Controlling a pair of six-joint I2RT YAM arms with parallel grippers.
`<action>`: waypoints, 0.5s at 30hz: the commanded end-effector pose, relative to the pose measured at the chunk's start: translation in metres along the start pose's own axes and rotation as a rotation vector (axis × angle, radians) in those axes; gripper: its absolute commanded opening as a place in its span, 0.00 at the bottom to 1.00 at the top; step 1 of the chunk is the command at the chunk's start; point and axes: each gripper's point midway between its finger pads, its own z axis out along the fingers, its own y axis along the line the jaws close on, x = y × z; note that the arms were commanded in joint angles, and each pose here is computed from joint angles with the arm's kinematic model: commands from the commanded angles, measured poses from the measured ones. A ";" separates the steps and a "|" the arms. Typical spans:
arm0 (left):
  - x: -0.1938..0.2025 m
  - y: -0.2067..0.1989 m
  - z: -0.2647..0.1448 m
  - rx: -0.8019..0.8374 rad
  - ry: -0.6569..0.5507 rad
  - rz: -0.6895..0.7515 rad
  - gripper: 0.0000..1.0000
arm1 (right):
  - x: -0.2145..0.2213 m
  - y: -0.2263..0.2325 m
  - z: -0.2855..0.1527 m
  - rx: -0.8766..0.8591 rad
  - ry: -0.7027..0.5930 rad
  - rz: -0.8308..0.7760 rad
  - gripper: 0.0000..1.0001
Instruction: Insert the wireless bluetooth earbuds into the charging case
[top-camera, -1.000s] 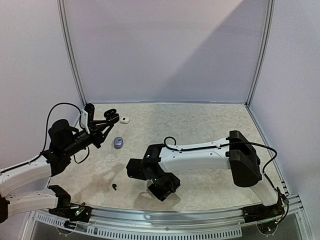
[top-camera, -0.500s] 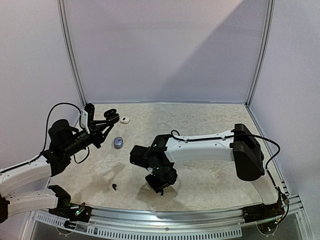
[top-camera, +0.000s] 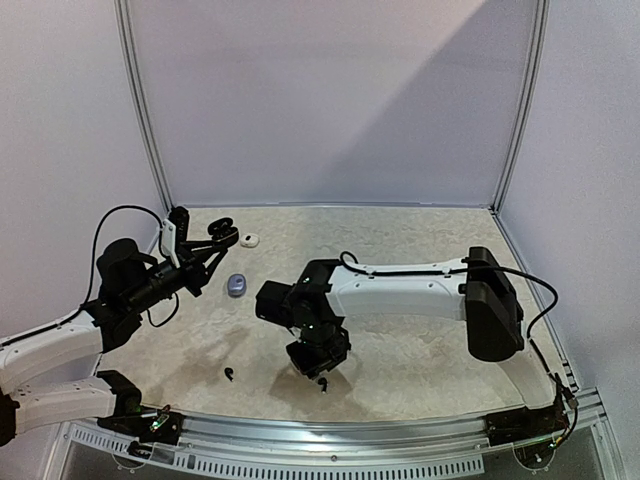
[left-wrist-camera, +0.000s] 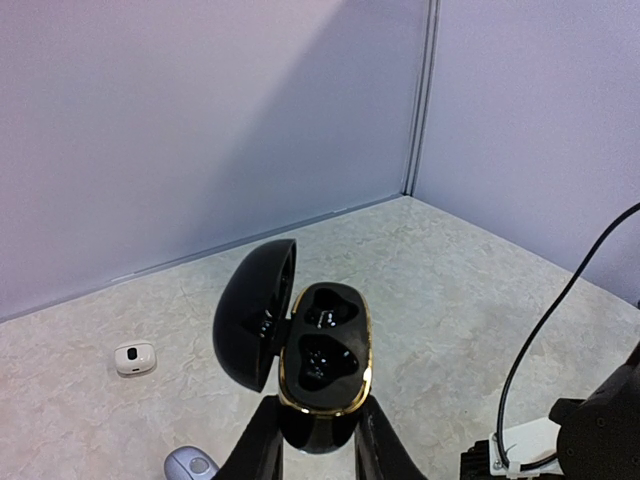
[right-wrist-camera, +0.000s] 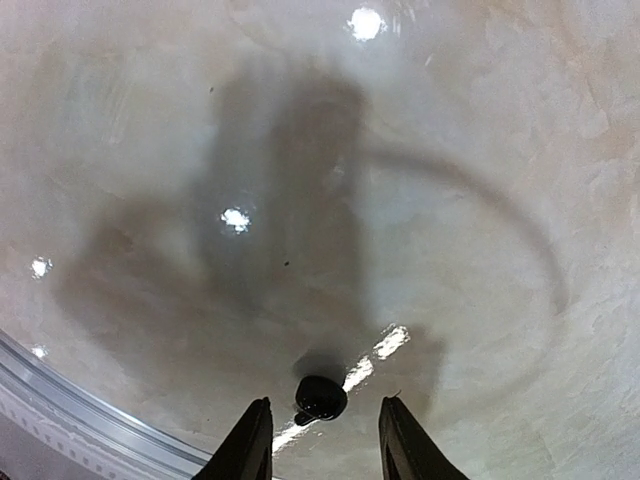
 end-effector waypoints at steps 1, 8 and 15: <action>0.006 0.005 -0.001 -0.010 0.007 0.009 0.00 | 0.012 -0.005 0.015 0.052 0.087 0.061 0.36; 0.006 0.005 -0.001 -0.011 0.008 0.009 0.00 | 0.016 -0.006 0.021 0.059 0.107 0.119 0.40; 0.005 0.005 -0.001 -0.011 0.005 0.010 0.00 | 0.015 0.001 0.030 0.025 0.104 0.124 0.34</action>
